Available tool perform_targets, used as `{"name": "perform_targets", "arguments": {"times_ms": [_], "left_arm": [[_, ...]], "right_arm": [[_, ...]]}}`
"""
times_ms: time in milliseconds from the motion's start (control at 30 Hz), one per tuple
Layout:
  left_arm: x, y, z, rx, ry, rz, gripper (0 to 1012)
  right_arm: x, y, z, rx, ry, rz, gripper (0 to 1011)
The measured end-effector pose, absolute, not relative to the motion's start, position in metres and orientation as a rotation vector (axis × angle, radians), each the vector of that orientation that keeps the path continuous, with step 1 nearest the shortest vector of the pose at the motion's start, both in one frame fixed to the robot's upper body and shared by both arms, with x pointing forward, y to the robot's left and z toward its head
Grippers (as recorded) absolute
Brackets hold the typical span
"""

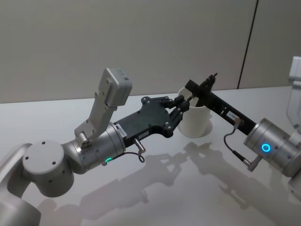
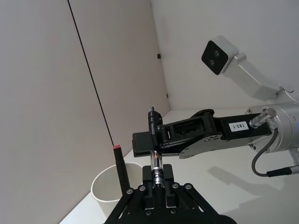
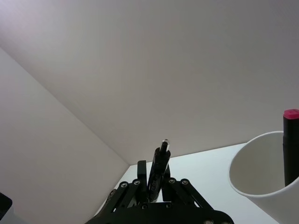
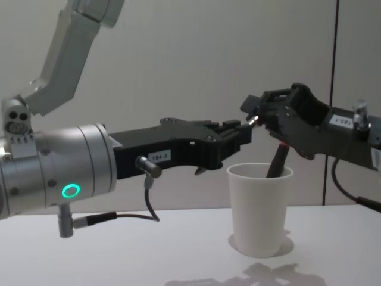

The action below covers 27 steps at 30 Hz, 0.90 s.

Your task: Place the pen into the pen holder.

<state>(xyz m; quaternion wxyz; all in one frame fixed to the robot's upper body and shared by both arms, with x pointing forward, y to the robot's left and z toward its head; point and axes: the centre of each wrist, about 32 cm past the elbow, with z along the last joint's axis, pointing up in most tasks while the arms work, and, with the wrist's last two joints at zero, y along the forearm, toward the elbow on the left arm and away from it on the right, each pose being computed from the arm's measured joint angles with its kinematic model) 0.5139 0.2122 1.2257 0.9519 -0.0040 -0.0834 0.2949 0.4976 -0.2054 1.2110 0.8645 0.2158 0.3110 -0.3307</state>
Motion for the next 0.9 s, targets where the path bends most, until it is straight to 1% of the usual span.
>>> {"name": "perform_targets", "arguments": {"times_ms": [367,433,567,600,667,700,733,767,833,900], "left_arm": [[0.5139,0.2122,1.2257,-0.008,-0.17,0.6,138],[0.5139,0.2122,1.2259,-0.009,-0.17,0.6,156],[0.5139,0.2122,1.2259,-0.01,-0.17,0.599,260],[0.5139,0.2122,1.2258,-0.01,-0.17,0.599,317],[0.5139,0.2122,1.2259,-0.01,-0.17,0.599,336],[0.5139,0.2122,1.2259,-0.01,-0.17,0.6,395],[0.5139,0.2122,1.2259,-0.01,-0.17,0.599,408],[0.5139,0.2122,1.2259,-0.01,-0.17,0.599,475],[0.5139,0.2122,1.2258,-0.01,-0.17,0.599,515],[0.5139,0.2122,1.2258,-0.01,-0.17,0.599,594]], "right_arm": [[0.4979,-0.2053,1.211,0.453,0.652,-0.693,148],[0.498,-0.2055,1.2107,0.451,0.652,-0.696,146],[0.498,-0.2054,1.2108,0.451,0.652,-0.696,146],[0.498,-0.2054,1.2107,0.451,0.652,-0.696,146],[0.498,-0.2054,1.2108,0.451,0.652,-0.696,146],[0.498,-0.2054,1.2108,0.451,0.652,-0.696,146],[0.498,-0.2054,1.2108,0.451,0.652,-0.696,146],[0.498,-0.2054,1.2108,0.451,0.652,-0.696,146],[0.498,-0.2054,1.2108,0.451,0.652,-0.696,146],[0.498,-0.2054,1.2108,0.451,0.652,-0.696,146]]}}
